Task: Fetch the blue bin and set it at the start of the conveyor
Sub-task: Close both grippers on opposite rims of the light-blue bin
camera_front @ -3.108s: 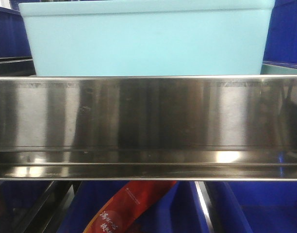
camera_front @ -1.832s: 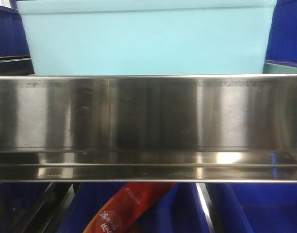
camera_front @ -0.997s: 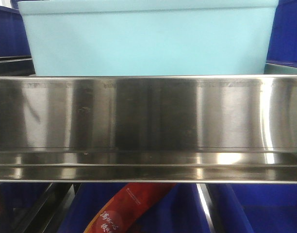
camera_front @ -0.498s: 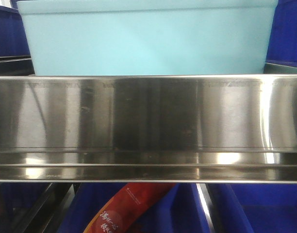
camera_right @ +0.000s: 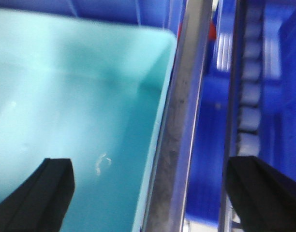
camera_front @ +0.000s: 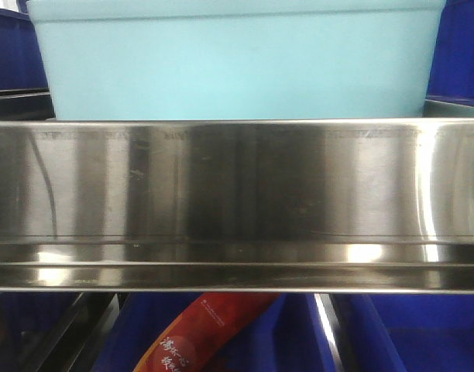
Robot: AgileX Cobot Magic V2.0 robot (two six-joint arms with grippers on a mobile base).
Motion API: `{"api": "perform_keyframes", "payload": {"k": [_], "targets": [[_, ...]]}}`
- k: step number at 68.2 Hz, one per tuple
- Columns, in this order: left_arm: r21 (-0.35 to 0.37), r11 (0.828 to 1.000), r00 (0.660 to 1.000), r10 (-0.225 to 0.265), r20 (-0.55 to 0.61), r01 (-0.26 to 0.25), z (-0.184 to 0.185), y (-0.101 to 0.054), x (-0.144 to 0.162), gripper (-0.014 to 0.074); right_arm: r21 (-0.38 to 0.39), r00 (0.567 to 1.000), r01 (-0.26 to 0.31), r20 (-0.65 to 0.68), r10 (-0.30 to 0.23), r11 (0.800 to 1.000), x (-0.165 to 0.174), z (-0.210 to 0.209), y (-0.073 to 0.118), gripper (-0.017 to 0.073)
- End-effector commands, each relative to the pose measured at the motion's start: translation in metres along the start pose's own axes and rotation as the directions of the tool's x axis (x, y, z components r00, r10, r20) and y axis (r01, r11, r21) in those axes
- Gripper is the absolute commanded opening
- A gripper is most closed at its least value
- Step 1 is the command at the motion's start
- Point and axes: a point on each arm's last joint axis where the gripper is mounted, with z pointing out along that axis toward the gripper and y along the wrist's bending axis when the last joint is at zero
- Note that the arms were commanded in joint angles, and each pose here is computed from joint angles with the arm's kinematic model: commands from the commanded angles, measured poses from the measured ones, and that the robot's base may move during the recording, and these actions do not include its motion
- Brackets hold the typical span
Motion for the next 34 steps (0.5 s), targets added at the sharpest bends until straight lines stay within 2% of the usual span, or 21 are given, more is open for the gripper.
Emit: {"api": "perform_keyframes", "payload": {"k": [1,17,21,29,34], "targets": [[0.001,1.000,0.999,-0.013,-0.031,0.013,0.015,-0.001,-0.002,0.0414,0.012,0.999,-0.008,-0.045,0.009,1.000,-0.001,0.020,-0.002,0.0517],[0.006,1.000,0.994,-0.013,-0.112,0.014,0.053,-0.006,0.001,0.0414,0.021,0.990,-0.015,-0.140,0.018,1.000,0.001,0.064,-0.005,0.0517],[0.007,1.000,0.992,-0.013,-0.123,0.014,0.058,-0.007,0.002,0.0410,0.024,0.987,-0.016,-0.157,0.020,1.000,0.002,0.071,-0.006,0.0486],[0.008,1.000,0.991,-0.021,-0.134,0.022,0.061,-0.008,0.003,0.0370,0.026,0.984,-0.016,-0.177,0.021,1.000,0.003,0.076,-0.006,0.0323],[0.030,0.999,0.990,-0.034,-0.140,0.038,0.061,-0.010,0.003,0.0274,0.026,0.984,-0.016,-0.178,0.021,1.000,0.003,0.076,-0.006,0.0127]]}}
